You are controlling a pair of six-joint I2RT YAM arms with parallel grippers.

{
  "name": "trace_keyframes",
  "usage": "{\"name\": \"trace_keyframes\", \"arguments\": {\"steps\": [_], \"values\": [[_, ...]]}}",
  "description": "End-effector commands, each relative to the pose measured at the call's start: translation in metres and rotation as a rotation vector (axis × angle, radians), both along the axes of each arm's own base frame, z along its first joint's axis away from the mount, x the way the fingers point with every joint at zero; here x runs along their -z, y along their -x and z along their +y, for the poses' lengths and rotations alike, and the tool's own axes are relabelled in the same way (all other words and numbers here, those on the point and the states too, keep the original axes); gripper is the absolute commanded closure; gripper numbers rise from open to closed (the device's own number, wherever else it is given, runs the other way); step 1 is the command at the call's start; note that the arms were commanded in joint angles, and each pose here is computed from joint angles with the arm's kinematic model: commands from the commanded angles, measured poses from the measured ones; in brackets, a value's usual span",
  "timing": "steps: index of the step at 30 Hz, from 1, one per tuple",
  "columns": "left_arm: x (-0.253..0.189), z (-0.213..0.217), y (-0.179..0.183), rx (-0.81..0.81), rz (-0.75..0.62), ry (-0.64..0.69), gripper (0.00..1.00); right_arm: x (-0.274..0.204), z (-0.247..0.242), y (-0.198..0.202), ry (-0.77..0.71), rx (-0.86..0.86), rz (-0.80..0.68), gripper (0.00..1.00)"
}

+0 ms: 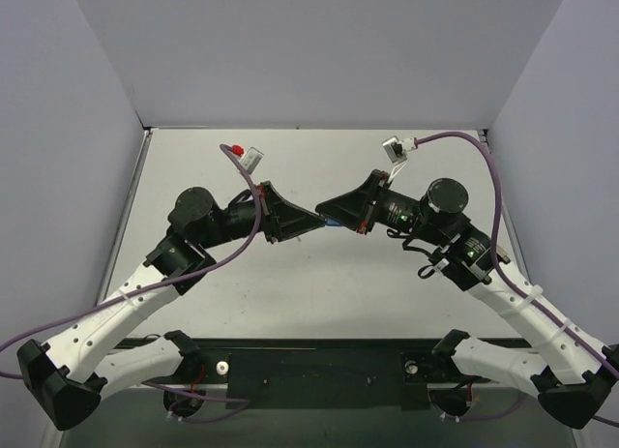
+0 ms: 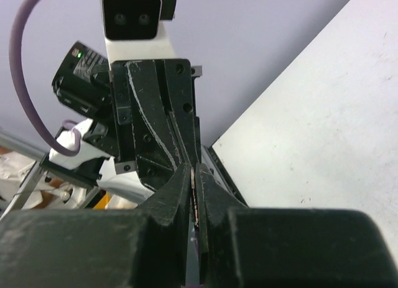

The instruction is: Remove the keys from the keyring

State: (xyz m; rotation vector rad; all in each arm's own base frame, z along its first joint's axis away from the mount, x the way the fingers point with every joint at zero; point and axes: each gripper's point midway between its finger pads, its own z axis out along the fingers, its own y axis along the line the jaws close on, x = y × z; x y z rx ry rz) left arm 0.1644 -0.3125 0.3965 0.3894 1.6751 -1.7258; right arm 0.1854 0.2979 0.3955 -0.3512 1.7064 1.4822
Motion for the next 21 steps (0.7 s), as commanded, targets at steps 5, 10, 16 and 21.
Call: {"name": "trace_keyframes", "arguments": {"steps": [5, 10, 16, 21], "values": [[-0.056, 0.025, -0.032, -0.306, 0.012, 0.232, 1.00, -0.014, 0.012, -0.013, -0.106, 0.083, -0.018, 1.00], [-0.056, 0.031, -0.037, -0.357, 0.032, 0.229, 1.00, -0.017, 0.012, -0.014, -0.125, 0.095, -0.016, 1.00], [-0.054, 0.039, -0.043, -0.411, 0.057, 0.241, 0.94, -0.019, 0.010, -0.014, -0.100, 0.103, -0.028, 1.00], [-0.038, 0.036, -0.041, -0.406, 0.055, 0.085, 0.50, -0.027, 0.004, -0.012, -0.085, 0.099, -0.044, 1.00]]}}
